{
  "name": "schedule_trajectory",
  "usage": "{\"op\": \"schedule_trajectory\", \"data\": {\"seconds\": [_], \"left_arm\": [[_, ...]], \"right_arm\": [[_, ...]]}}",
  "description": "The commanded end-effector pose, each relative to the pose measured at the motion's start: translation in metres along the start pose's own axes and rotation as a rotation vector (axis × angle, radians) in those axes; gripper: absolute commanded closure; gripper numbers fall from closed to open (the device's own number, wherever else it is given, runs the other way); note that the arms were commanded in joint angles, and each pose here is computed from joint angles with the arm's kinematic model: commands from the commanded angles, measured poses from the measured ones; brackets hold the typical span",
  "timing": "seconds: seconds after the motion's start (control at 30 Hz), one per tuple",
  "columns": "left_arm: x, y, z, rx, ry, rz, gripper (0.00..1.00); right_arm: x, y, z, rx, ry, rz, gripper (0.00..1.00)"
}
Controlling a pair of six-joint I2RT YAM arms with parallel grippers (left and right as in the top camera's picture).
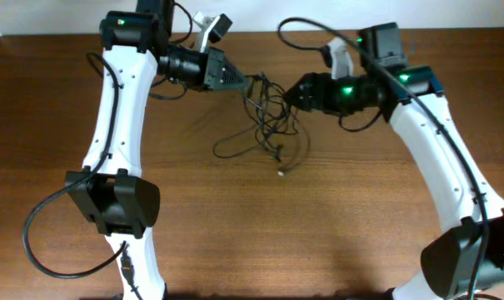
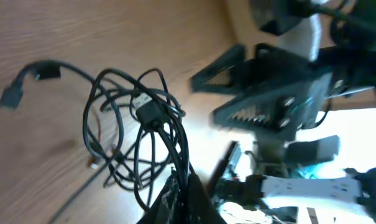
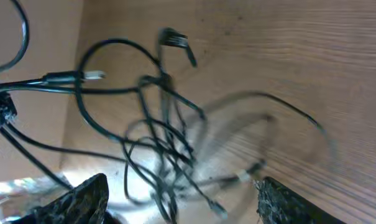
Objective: Untangle cables
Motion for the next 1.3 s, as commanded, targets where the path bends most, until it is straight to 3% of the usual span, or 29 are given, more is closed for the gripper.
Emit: {"op": "schedule_trajectory", "data": {"seconds": [0.0, 0.07, 0.17, 0.23, 0.27, 0.37, 0.4, 0.43, 0.47, 0.5, 0.57, 0.63, 0.67, 0.77, 0.93, 0.97, 1.0, 1.03, 1.07, 1.1, 1.13, 1.27], "left_arm": [[0.0, 0.006, -0.037, -0.092, -0.142, -0.047, 0.96], [-0.01, 0.007, -0.05, -0.106, -0.212, -0.038, 0.96], [-0.004, 0.011, -0.07, -0.102, -0.431, -0.105, 1.0], [0.003, 0.014, -0.078, -0.091, -0.544, -0.142, 1.0], [0.006, 0.015, -0.076, -0.07, -0.54, -0.144, 1.0], [0.038, 0.018, -0.051, -0.066, -0.479, -0.228, 1.0], [0.056, 0.02, -0.033, -0.094, -0.391, -0.271, 1.0], [0.064, 0.018, -0.018, -0.091, -0.283, -0.271, 1.0], [0.069, 0.014, 0.003, -0.058, -0.104, -0.24, 1.0], [0.07, 0.007, 0.025, 0.017, 0.124, -0.176, 1.0], [0.082, -0.01, 0.066, 0.195, 0.636, -0.046, 1.0], [0.102, -0.024, 0.085, 0.294, 0.966, 0.023, 1.0], [0.106, -0.025, 0.087, 0.297, 1.011, 0.033, 1.0], [0.109, -0.028, 0.089, 0.306, 1.052, 0.053, 0.81], [0.091, -0.02, 0.077, 0.229, 0.834, 0.029, 0.68], [0.077, -0.013, 0.061, 0.021, 0.592, 0.031, 0.53], [0.066, -0.008, 0.041, -0.18, 0.352, -0.008, 0.42], [0.064, -0.006, 0.032, -0.267, 0.258, -0.036, 0.36], [0.06, -0.004, 0.028, -0.287, 0.229, -0.044, 0.35], [0.05, -0.003, 0.022, -0.299, 0.217, -0.022, 0.36], [0.043, -0.003, 0.02, -0.303, 0.22, -0.002, 0.36], [-0.02, -0.015, 0.006, -0.273, 0.214, 0.174, 0.48]], "right_arm": [[-0.011, 0.001, 0.01, -0.013, -0.143, -0.072, 0.32], [-0.012, 0.005, 0.001, -0.078, -0.3, -0.166, 0.49], [-0.014, 0.005, 0.0, -0.1, -0.42, -0.244, 0.6], [-0.012, 0.006, -0.011, -0.28, -0.459, -0.314, 0.66], [-0.009, 0.008, -0.015, -0.308, -0.463, -0.321, 0.67], [0.009, 0.006, -0.044, -0.398, -0.523, -0.282, 0.83], [0.017, 0.006, -0.054, -0.382, -0.527, -0.242, 0.9], [0.02, 0.006, -0.057, -0.345, -0.503, -0.205, 0.92], [0.022, 0.006, -0.057, -0.296, -0.45, -0.16, 0.96], [0.025, 0.005, -0.056, -0.242, -0.36, -0.105, 0.96], [0.038, 0.002, -0.063, -0.251, -0.378, -0.092, 0.96], [0.067, 0.0, -0.073, -0.299, -0.424, -0.138, 0.96], [0.074, 0.0, -0.075, -0.311, -0.428, -0.151, 0.96], [0.096, -0.002, -0.083, -0.34, -0.414, -0.169, 0.96], [0.054, -0.018, -0.027, -0.125, -0.271, -0.025, 0.96], [0.048, -0.02, -0.003, -0.029, -0.204, -0.005, 0.9], [0.05, -0.02, 0.026, 0.066, -0.154, -0.007, 0.66], [0.053, -0.023, 0.046, 0.15, -0.131, -0.005, 0.19], [0.057, -0.025, 0.064, 0.241, -0.11, -0.01, 0.01], [0.067, -0.013, 0.041, 0.065, -0.313, -0.113, 0.01], [0.074, -0.01, 0.027, -0.035, -0.392, -0.151, 0.01], [0.129, 0.005, -0.052, -0.347, -0.568, -0.246, 0.01]]}}
Point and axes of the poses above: each gripper's point midway between its finger pads, its own x axis back along the fingers, its own z axis along the line the jaws close on, y = z × x, the point moved 8 cm from there along x, back along the fingers, and after that the axes turned 7 degrees about -x, right-handed, at the moved point
